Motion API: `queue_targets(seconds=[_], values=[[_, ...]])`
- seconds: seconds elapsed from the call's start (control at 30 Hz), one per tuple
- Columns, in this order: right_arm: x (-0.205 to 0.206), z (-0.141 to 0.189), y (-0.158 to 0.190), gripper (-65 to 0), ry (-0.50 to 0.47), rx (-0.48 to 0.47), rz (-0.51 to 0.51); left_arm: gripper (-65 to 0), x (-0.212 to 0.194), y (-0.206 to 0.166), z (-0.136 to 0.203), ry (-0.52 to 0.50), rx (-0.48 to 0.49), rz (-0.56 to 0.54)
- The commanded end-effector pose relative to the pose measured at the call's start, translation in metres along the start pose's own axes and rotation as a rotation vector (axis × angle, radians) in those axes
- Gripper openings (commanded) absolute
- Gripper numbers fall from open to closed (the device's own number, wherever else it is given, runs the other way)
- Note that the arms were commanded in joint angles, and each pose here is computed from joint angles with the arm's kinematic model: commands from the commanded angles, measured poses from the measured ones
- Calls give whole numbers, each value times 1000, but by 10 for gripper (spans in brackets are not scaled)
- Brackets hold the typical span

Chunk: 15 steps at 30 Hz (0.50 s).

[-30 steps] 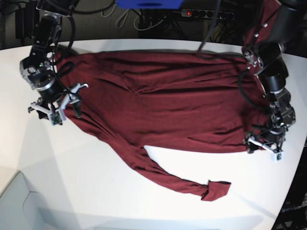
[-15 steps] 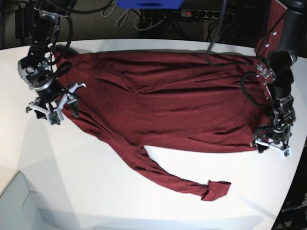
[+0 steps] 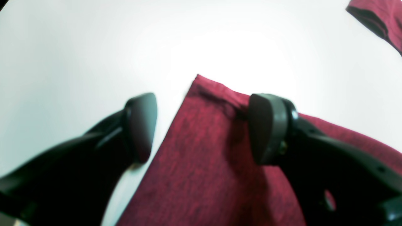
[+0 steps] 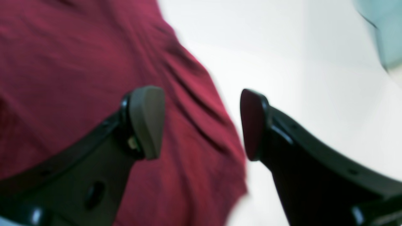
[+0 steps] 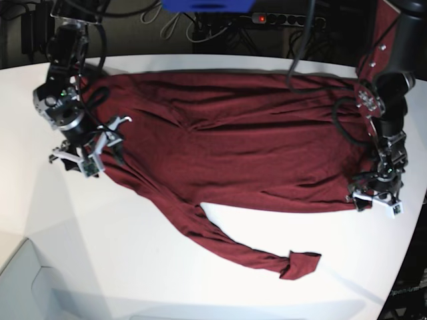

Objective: Layout the t-shirt on the table in an organized manner, then fold the t-shirt properly

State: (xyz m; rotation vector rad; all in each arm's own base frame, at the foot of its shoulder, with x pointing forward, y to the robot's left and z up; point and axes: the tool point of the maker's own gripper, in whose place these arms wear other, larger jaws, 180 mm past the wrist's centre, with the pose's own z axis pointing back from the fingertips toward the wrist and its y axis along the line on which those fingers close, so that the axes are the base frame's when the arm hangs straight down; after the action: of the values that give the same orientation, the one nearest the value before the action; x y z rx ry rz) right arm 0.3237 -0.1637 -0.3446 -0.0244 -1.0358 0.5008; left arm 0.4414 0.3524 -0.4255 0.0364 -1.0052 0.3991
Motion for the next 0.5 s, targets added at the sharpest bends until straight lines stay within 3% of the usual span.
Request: queue_targets(seconds=[0.0, 0.07, 0.13, 0.27, 0.37, 0.47], values=[[24, -2, -4, -266, -67, -5, 15, -217, -6, 0, 0, 42, -3, -2], [30, -11, 7, -266, -77, 29, 22, -251, -10, -5, 0, 48, -10, 1], [44, -25, 18, -266, -101, 68, 21, -352, -18, -4, 1, 59, -13, -3], [56, -54, 32, -266, -105, 127, -14, -646, -22, -3, 2, 63, -10, -5], [58, -76, 41, -266, -87, 171, -49, -623, -24, -4, 2, 71, -14, -5], [59, -95, 42, -266, -65, 199, -78, -650, -25, -4, 2, 72, -14, -5]])
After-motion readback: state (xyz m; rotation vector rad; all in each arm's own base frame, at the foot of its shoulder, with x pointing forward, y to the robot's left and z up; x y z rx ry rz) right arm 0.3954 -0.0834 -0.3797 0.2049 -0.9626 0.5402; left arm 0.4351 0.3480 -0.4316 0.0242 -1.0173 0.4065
